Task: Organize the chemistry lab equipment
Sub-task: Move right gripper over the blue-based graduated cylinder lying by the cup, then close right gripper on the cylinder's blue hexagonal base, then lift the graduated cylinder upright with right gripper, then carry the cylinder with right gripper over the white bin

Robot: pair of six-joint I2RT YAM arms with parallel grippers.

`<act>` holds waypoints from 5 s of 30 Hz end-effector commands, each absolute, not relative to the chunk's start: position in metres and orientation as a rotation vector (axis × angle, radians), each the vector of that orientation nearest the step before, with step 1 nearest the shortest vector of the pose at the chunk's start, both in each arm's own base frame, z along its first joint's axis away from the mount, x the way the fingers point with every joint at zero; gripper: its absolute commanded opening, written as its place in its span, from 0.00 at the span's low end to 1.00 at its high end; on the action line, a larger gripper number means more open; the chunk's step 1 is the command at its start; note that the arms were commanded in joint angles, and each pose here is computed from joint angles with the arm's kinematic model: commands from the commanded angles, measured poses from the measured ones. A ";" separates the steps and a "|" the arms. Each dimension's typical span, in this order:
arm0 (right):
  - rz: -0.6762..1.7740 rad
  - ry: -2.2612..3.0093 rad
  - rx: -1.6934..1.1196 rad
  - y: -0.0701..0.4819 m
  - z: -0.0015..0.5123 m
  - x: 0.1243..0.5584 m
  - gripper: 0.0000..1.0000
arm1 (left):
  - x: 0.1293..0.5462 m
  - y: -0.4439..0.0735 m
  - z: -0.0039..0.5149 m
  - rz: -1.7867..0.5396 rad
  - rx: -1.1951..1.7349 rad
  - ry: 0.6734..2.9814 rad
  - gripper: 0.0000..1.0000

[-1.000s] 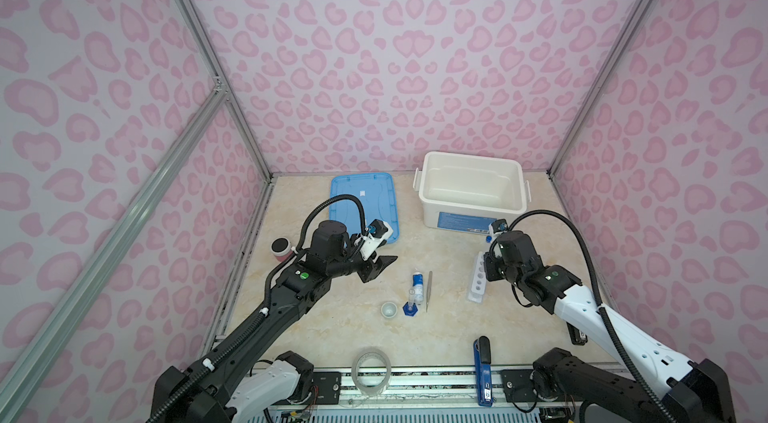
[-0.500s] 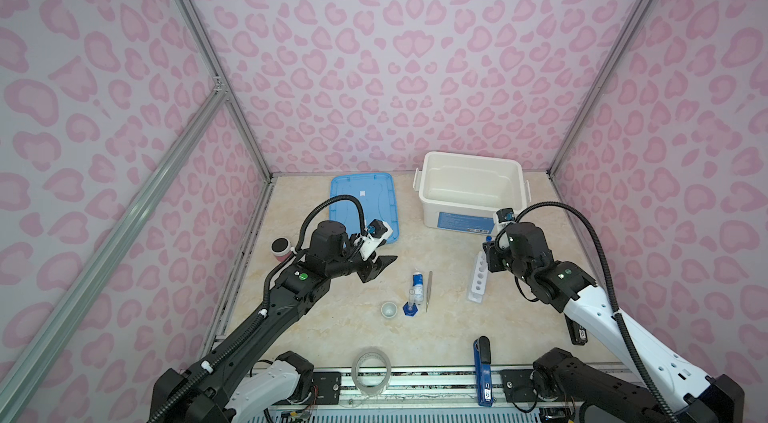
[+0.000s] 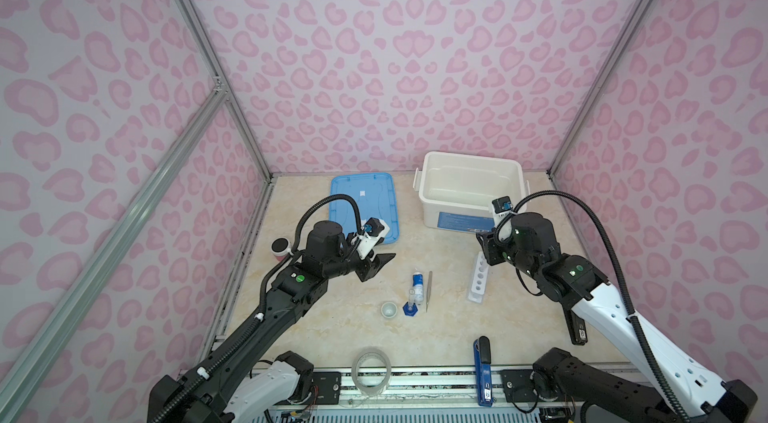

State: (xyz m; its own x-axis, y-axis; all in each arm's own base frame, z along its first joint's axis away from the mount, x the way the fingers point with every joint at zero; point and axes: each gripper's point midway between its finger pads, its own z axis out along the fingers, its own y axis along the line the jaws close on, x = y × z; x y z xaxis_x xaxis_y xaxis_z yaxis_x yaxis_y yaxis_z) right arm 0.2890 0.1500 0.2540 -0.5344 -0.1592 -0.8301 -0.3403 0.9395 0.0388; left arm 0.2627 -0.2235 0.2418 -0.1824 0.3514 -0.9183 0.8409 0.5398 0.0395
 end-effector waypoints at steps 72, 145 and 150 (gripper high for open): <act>0.655 1.852 -1.002 0.339 0.108 0.202 0.50 | 0.255 -0.212 0.252 -0.755 0.931 1.744 0.54; 0.300 1.903 -0.712 0.255 0.333 0.412 0.19 | 0.256 -0.206 0.255 -0.709 0.915 1.731 0.51; 0.303 1.889 -0.674 0.251 0.331 0.448 0.19 | 0.257 -0.206 0.256 -0.715 0.910 1.735 0.51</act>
